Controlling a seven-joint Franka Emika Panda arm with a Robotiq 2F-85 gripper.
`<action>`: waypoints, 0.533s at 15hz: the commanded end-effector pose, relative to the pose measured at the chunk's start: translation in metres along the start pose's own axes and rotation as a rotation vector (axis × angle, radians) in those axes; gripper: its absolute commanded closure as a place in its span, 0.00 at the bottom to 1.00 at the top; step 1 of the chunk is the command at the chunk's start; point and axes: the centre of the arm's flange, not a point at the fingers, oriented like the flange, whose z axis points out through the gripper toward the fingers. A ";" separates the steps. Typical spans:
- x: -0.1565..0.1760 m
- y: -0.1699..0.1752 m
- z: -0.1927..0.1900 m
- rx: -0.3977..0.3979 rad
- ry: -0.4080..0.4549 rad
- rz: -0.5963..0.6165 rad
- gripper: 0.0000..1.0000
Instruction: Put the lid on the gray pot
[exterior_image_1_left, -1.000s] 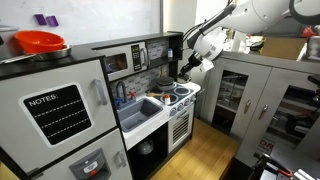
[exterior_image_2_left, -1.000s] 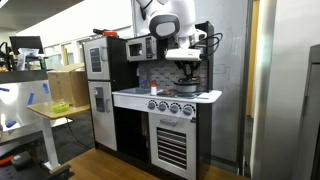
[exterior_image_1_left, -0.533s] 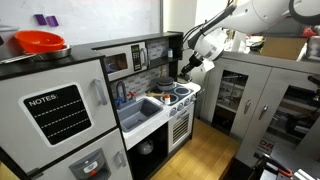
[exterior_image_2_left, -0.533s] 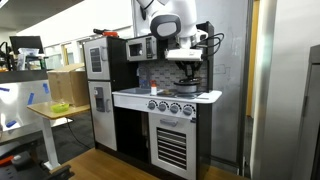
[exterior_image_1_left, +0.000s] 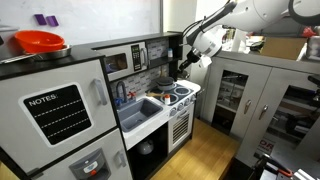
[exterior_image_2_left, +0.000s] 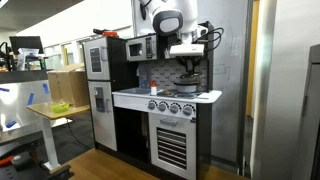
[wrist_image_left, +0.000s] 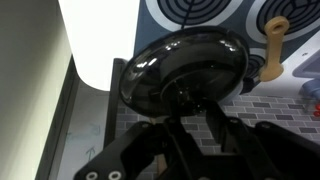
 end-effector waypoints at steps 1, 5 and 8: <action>0.022 0.004 0.012 0.033 0.011 -0.042 0.92; 0.039 0.004 0.029 0.043 0.042 -0.047 0.92; 0.055 -0.003 0.043 0.074 0.061 -0.071 0.92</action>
